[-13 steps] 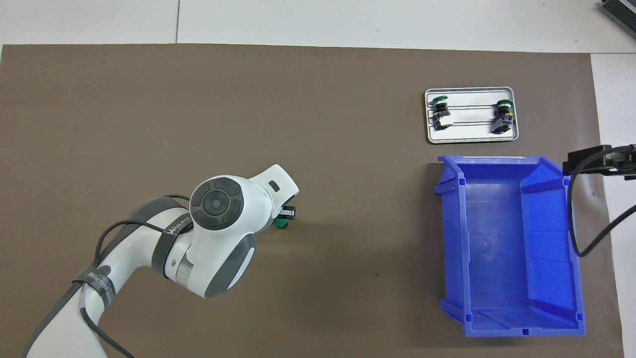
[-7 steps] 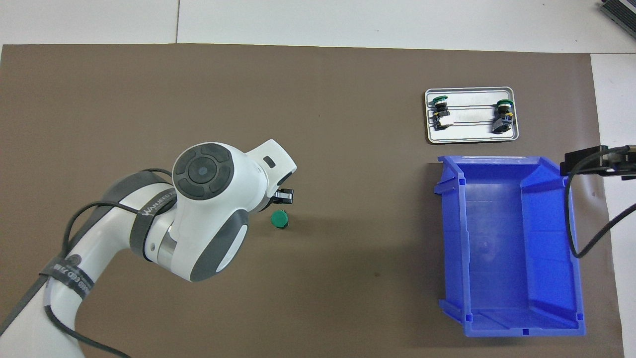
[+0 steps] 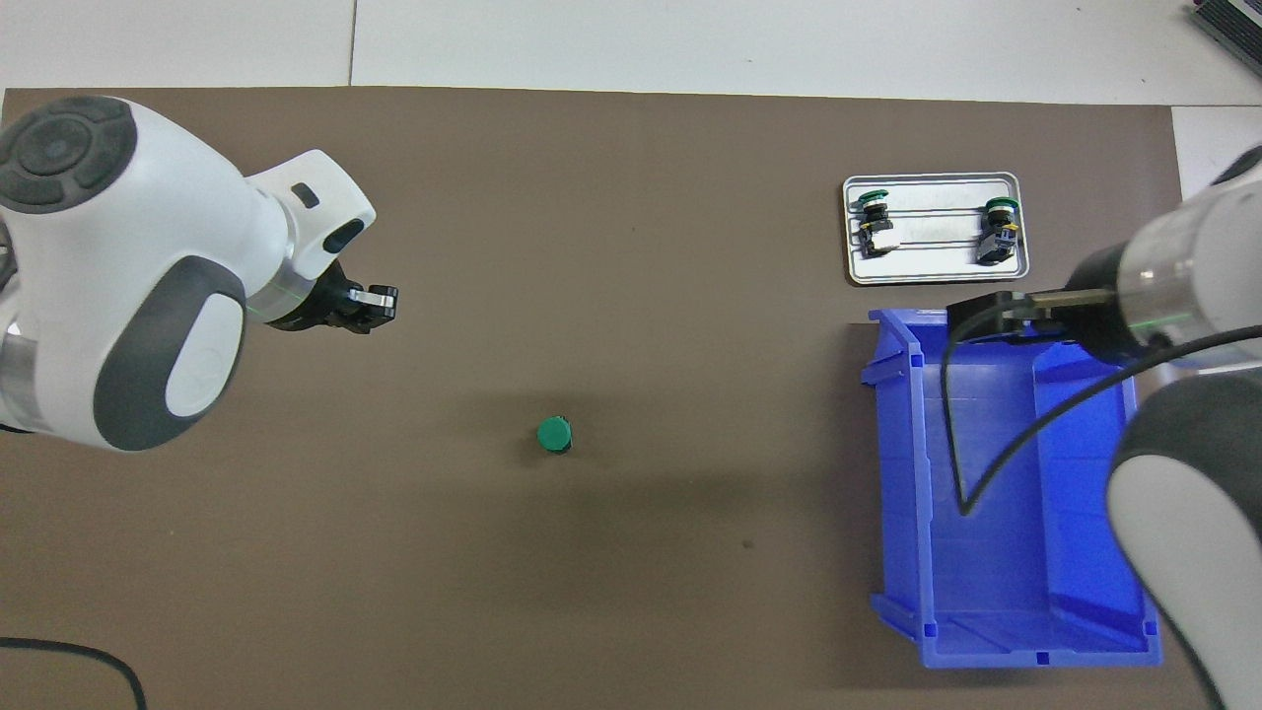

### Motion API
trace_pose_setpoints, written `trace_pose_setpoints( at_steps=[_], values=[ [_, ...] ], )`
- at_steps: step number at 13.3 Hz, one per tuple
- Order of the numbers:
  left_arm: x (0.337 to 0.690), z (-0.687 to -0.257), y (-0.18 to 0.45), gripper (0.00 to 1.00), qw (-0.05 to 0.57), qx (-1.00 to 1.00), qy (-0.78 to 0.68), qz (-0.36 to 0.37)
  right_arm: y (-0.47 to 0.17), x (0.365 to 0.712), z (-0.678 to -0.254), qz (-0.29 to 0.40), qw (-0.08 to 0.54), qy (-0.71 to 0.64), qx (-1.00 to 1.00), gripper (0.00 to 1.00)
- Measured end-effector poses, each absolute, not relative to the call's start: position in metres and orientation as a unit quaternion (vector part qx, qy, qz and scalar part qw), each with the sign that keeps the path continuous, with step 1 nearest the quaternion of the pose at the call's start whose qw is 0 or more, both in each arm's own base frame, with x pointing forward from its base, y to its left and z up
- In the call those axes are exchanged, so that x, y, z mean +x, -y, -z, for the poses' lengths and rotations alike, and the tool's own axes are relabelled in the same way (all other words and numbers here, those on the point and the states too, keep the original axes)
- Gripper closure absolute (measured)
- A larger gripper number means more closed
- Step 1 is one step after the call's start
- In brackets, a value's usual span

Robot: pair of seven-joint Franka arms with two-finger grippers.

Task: Place and press button with both arms
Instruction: 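Withdraw the left gripper while the right gripper reaches the part, then grasp the part with the right gripper and lift it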

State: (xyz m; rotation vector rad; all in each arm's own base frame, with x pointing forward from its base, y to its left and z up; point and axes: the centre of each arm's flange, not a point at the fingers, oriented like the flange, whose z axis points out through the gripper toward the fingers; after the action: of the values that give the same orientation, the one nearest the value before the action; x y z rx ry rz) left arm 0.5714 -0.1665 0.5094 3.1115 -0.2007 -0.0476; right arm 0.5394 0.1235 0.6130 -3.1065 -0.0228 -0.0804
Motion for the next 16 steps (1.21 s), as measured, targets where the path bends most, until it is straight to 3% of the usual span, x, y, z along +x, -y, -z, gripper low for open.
trace_pose_setpoints(
  at_steps=[1, 3, 7, 12, 13, 16],
  values=[
    [0.574, -0.514, 0.149, 0.95, -0.005, 0.998, 0.066, 0.017, -0.160, 0.541, -0.599, 0.027, 0.017, 0.014, -0.999, 0.00],
    [0.576, -0.533, 0.117, 0.81, -0.018, 0.998, 0.052, 0.016, -0.237, 0.543, -0.565, 0.036, 0.020, 0.015, -0.999, 0.00],
    [0.566, -0.597, 0.090, 0.71, -0.021, 0.999, 0.037, 0.020, -0.384, 0.526, -0.480, 0.062, 0.036, 0.011, -0.997, 0.00],
    [0.555, -0.622, 0.092, 0.59, 0.007, 0.999, 0.035, 0.042, -0.477, 0.498, -0.399, 0.074, 0.042, 0.038, -0.996, 0.00],
    [0.556, -0.623, 0.088, 0.53, 0.012, 0.999, 0.030, 0.040, -0.485, 0.496, -0.382, 0.075, 0.040, 0.045, -0.995, 0.00],
    [0.560, -0.626, 0.079, 0.15, 0.017, 0.999, 0.022, 0.027, -0.483, 0.503, -0.339, 0.069, 0.025, 0.076, -0.994, 0.00]
  ],
)
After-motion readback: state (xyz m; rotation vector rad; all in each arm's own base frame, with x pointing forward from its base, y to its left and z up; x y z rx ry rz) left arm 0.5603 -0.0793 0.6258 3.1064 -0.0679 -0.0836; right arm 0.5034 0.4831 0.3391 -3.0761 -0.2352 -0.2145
